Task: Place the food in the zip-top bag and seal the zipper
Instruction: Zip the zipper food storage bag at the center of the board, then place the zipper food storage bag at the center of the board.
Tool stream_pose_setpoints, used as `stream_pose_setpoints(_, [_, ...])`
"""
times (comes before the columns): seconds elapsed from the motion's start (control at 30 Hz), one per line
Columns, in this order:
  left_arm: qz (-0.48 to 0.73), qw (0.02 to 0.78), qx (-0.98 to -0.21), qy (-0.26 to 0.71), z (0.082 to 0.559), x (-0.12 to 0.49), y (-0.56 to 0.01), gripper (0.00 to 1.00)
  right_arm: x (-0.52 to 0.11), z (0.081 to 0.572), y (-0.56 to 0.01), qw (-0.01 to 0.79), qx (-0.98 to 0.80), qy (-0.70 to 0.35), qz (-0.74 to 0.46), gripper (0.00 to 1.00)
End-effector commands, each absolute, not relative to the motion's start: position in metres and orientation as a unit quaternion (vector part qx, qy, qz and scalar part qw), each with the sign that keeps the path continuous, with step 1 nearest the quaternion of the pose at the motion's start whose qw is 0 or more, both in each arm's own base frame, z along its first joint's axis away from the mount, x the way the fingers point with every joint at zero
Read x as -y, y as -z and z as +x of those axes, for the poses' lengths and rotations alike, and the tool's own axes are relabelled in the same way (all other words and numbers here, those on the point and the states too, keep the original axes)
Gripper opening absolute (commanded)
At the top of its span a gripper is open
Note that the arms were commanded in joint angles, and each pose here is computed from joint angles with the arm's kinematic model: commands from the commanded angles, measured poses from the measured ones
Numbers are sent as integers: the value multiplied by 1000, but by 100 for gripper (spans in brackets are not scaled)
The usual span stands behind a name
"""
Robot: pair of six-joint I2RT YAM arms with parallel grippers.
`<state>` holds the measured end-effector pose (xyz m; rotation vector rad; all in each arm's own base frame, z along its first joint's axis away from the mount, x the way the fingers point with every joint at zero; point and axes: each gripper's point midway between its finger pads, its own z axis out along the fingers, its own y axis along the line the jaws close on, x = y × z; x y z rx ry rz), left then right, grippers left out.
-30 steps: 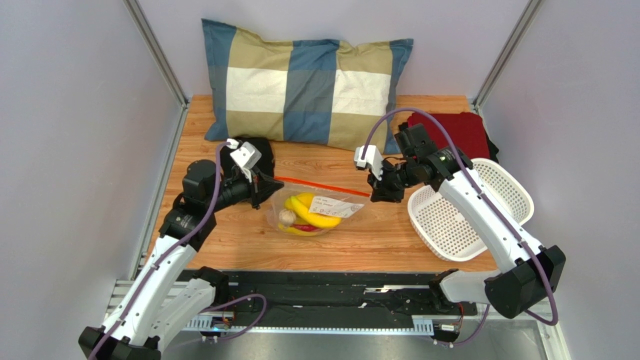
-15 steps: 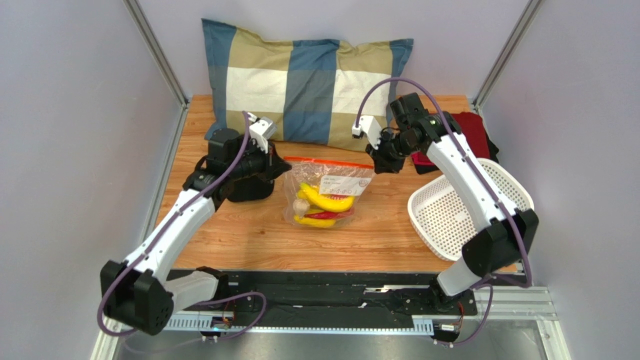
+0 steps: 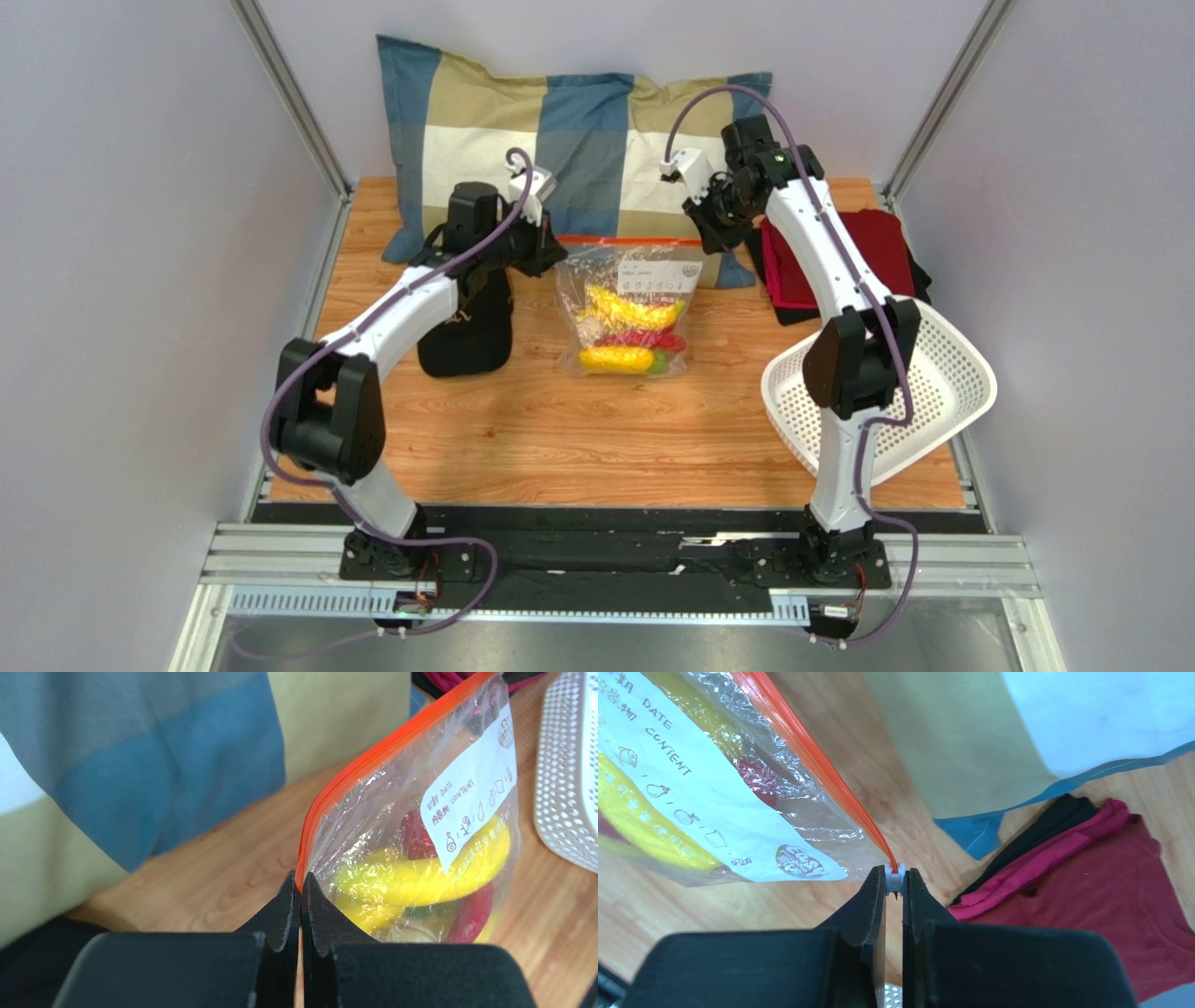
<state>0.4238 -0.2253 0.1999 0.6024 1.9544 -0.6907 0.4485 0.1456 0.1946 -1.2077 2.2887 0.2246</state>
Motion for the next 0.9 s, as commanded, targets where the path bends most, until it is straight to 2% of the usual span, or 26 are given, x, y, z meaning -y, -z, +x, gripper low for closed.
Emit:
stream_pose_setpoints(0.0, [258,519,-779,241,472,222,-214,0,-127,492,-202,304,-860,-11,-411,0])
stream_pose_setpoints(0.13, [237,538,-776,228,503,214,-223,0,-122,519,-206,342,-863,19,-371,0])
stream_pose_setpoints(0.4, [238,567,-758,217,524,212,-241,4,-120,553,-238,423,-843,51,-329,0])
stream_pose_setpoints(0.43, [239,570,-755,219,527,213,-248,17,-122,553,-238,424,-842,48,-330,3])
stream_pose_setpoints(0.47, [241,567,-757,220,529,214,-246,29,-123,551,-235,420,-843,44,-332,13])
stream_pose_setpoints(0.5, [241,543,-773,223,524,214,-237,48,-124,548,-232,413,-845,42,-338,45])
stream_pose_setpoints(0.53, [239,544,-773,221,527,213,-244,76,-124,544,-228,403,-847,40,-344,58])
stream_pose_setpoints(0.57, [232,541,-779,217,525,210,-247,82,-123,536,-227,393,-850,35,-348,69])
stream_pose_setpoints(0.6, [223,531,-789,214,521,205,-245,86,-121,530,-222,386,-855,32,-345,84])
stream_pose_setpoints(0.7, [195,546,-781,230,505,189,-265,99,-115,514,-247,403,-854,16,-329,95])
stream_pose_setpoints(0.73, [187,538,-786,243,495,181,-258,99,-113,509,-248,402,-855,12,-327,95])
stream_pose_setpoints(0.83, [195,543,-782,235,469,167,-286,99,-108,489,-274,422,-852,-10,-309,96])
stream_pose_setpoints(0.87, [193,523,-798,230,453,160,-288,99,-109,482,-278,423,-852,-23,-308,96])
